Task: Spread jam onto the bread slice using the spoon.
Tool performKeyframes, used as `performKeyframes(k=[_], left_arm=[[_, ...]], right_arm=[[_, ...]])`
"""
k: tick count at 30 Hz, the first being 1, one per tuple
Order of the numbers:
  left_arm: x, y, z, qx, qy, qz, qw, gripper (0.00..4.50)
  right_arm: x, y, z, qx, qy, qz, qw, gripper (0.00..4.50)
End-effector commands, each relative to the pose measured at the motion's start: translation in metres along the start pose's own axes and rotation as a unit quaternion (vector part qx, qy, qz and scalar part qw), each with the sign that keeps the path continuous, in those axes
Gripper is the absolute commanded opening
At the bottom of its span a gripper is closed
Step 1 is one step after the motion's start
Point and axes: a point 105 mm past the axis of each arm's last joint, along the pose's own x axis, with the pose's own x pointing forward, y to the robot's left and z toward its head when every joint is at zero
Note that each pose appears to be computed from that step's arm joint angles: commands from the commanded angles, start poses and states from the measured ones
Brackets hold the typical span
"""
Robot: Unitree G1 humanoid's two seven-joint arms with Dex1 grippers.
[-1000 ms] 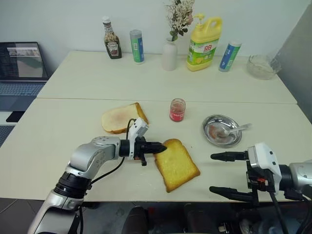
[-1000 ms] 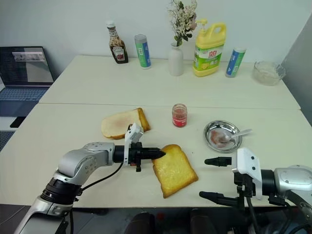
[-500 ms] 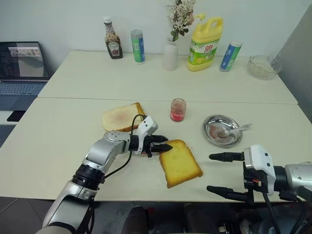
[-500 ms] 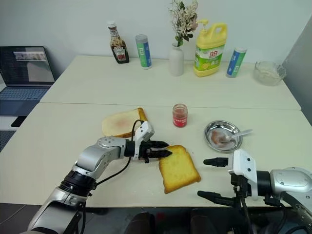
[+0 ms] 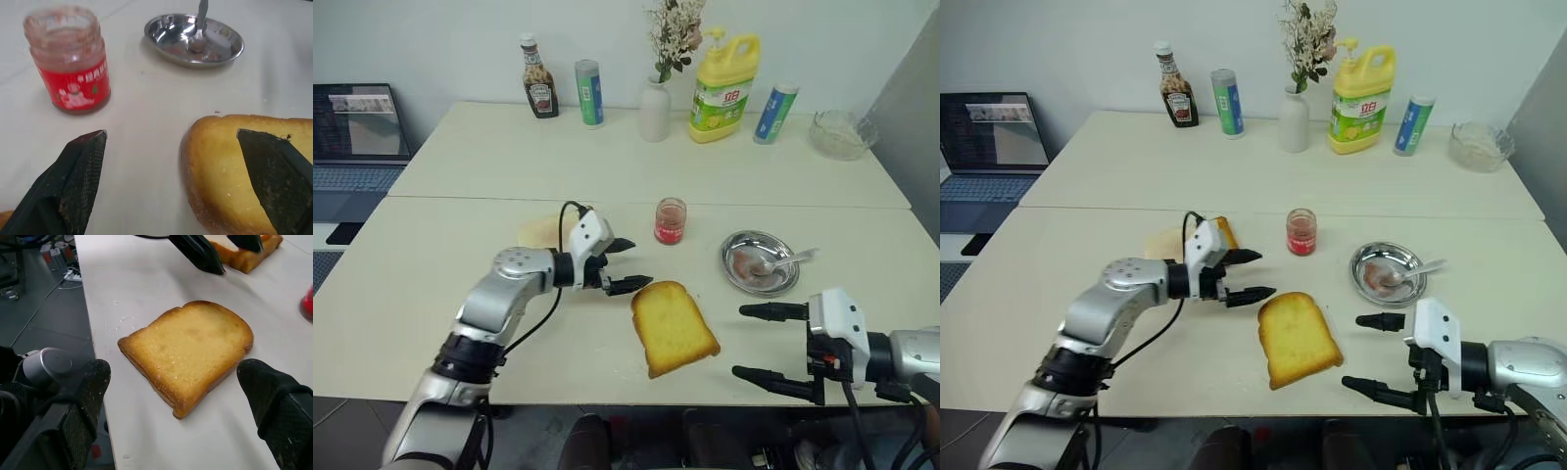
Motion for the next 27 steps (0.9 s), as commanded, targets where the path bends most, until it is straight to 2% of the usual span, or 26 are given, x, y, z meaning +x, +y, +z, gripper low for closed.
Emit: performKeyframes(k=[1,6,8,9,11,16,20,27], left_arm=[[-0.024,-0.014,0.027,0.056,-0.029,0.001,0.998,4.44],[-0.053,-0.034,0.026,0.075,-0.020,0.010,0.997,4.44],[-0.065,-0.040,0.021,0.074,-0.011,0.032,0.997,4.44],[-0.069,-0.047,0.009,0.073,0.009,0.034,0.997,4.44],[-0.070,-0.060,-0.003,0.081,0.029,0.033,0.996,4.44],[-0.066,-0.071,0.003,0.087,0.009,0.030,0.996,4.44],[-0.064,-0.083,0.010,0.119,0.011,-0.005,0.993,4.44],[-0.051,-0.097,0.026,0.131,-0.008,-0.076,0.988,4.44]], right_arm=[[-0.011,-0.006,0.006,-0.012,-0.013,-0.037,0.999,4.50],[-0.022,-0.016,0.002,-0.007,-0.028,-0.101,0.994,4.50],[-0.027,-0.021,-0.001,0.005,-0.043,-0.136,0.990,4.50],[-0.030,-0.027,-0.009,0.018,-0.048,-0.176,0.983,4.50],[-0.035,-0.036,-0.025,0.037,-0.050,-0.231,0.971,4.50],[-0.044,-0.051,-0.036,0.086,-0.078,-0.304,0.946,4.50],[-0.060,-0.087,-0.062,0.186,-0.095,-0.394,0.895,4.50],[-0.059,-0.119,-0.076,0.292,-0.162,-0.426,0.841,4.50]])
